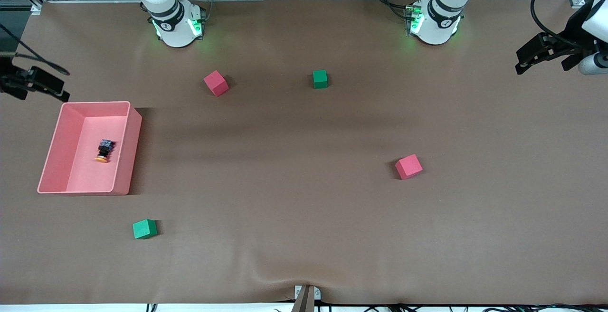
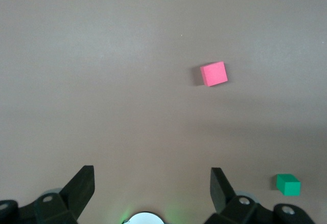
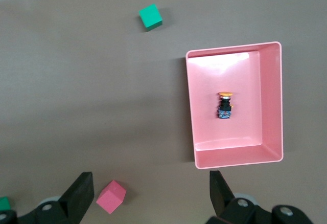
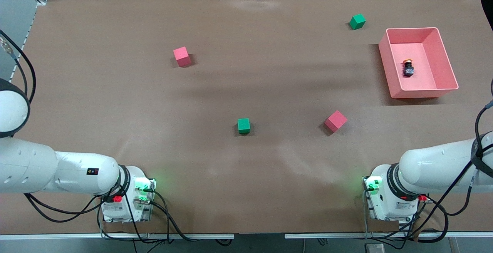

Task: Place and upright button with both arms
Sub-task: 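Reach the right gripper down into the pink tray toward the button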

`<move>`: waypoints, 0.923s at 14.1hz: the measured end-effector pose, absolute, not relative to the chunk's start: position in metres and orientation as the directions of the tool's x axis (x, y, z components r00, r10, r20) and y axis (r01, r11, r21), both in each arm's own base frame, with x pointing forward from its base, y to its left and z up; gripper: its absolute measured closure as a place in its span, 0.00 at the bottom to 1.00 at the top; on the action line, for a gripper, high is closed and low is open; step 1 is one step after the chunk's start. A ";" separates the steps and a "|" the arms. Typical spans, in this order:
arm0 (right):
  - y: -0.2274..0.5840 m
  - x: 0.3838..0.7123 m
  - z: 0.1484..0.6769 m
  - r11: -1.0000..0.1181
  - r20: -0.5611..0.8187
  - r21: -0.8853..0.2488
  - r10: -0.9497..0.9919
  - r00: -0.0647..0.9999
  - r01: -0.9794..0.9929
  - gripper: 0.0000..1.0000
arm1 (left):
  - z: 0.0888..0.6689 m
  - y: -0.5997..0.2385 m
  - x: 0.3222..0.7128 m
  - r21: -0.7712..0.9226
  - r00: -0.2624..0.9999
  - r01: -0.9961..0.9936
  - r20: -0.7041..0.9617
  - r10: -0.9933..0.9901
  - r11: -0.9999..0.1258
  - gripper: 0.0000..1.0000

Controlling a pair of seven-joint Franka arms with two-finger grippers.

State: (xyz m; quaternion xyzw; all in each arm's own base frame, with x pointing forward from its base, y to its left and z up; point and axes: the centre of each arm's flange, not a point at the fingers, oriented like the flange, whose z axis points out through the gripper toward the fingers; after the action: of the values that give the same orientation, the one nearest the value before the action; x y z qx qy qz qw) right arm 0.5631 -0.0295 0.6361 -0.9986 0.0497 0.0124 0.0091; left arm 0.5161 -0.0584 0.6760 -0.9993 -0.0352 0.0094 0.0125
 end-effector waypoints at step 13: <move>-0.172 0.604 0.459 -0.998 -0.149 -0.046 -0.035 0.988 -0.042 0.00 | 0.673 -0.059 0.515 -0.029 0.997 0.068 -0.036 0.069 -0.997 0.00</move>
State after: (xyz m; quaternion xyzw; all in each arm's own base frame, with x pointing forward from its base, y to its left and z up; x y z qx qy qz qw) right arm 0.6040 -0.1720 0.4594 -0.9967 0.0192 0.0743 0.0246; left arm 0.5151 -0.0593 0.6728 -0.9991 -0.0343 0.0187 0.0138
